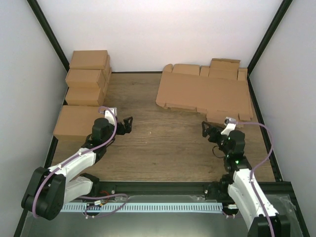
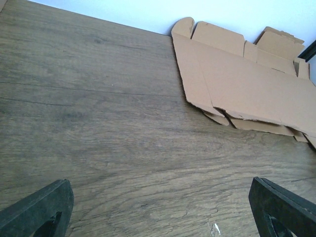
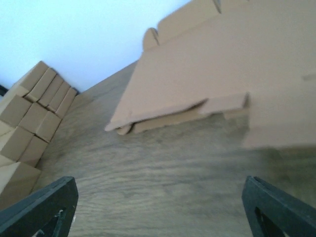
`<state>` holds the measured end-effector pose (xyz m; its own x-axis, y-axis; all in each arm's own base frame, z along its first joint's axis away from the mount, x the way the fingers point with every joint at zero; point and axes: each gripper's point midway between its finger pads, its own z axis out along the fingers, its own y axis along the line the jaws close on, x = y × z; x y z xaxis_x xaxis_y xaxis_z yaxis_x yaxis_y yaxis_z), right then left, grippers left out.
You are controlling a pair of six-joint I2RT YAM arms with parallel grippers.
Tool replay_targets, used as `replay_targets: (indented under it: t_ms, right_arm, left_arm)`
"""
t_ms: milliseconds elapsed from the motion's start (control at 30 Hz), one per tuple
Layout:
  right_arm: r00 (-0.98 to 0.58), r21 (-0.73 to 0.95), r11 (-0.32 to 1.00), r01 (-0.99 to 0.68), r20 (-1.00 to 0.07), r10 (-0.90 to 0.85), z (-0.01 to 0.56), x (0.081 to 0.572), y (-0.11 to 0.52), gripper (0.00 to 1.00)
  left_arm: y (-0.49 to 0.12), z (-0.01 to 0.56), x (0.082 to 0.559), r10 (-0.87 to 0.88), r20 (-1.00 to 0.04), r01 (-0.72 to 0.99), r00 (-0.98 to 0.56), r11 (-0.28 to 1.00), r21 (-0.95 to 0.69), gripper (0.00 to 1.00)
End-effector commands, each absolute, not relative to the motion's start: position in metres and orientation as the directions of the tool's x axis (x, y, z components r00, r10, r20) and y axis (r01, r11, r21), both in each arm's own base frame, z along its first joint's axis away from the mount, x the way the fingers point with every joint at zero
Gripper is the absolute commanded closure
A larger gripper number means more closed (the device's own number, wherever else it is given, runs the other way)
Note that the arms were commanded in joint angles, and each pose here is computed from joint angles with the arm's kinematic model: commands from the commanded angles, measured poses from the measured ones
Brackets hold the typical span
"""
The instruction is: Fold the paper box
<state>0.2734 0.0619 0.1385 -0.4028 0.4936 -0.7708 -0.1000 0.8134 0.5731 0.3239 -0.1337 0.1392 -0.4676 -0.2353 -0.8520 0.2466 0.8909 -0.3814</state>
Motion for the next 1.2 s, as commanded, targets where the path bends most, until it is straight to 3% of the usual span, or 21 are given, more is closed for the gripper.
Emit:
replay_targets:
  t_ms: [0, 133, 300, 533, 967, 1167]
  right_arm:
    - [-0.398, 0.499, 0.824, -0.267, -0.836, 0.378, 0.194, 0.296, 0.085, 0.09]
    - [-0.472, 0.41, 0.849, -0.334, -0.852, 0.225, 0.191, 0.325, 0.109, 0.19]
    - [-0.499, 0.236, 0.888, -0.394, -0.866, 0.009, 0.177, 0.363, 0.148, 0.19]
    - [-0.469, 0.064, 0.834, -0.548, -0.849, -0.244, 0.167, 0.399, 0.178, 0.18]
    - [-0.431, -0.21, 0.765, -0.609, -0.722, -0.542, 0.118, 0.433, 0.211, 0.21]
    - [-0.412, -0.254, 0.746, -0.616, -0.704, -0.579, 0.109, 0.45, 0.218, 0.22]
  left_arm:
    - [-0.136, 0.149, 0.325, -0.243, -0.863, 0.265, -0.443, 0.884, -0.385, 0.0]
    - [-0.137, 0.149, 0.325, -0.243, -0.862, 0.267, -0.445, 0.883, -0.386, 0.0]
    - [-0.136, 0.149, 0.325, -0.241, -0.862, 0.263, -0.446, 0.885, -0.383, 0.0]
    - [-0.137, 0.149, 0.324, -0.244, -0.862, 0.265, -0.445, 0.883, -0.387, 0.0]
    - [-0.139, 0.146, 0.326, -0.245, -0.857, 0.267, -0.454, 0.88, -0.393, 0.0]
    - [-0.146, 0.139, 0.329, -0.229, -0.845, 0.285, -0.483, 0.871, -0.4, 0.0]
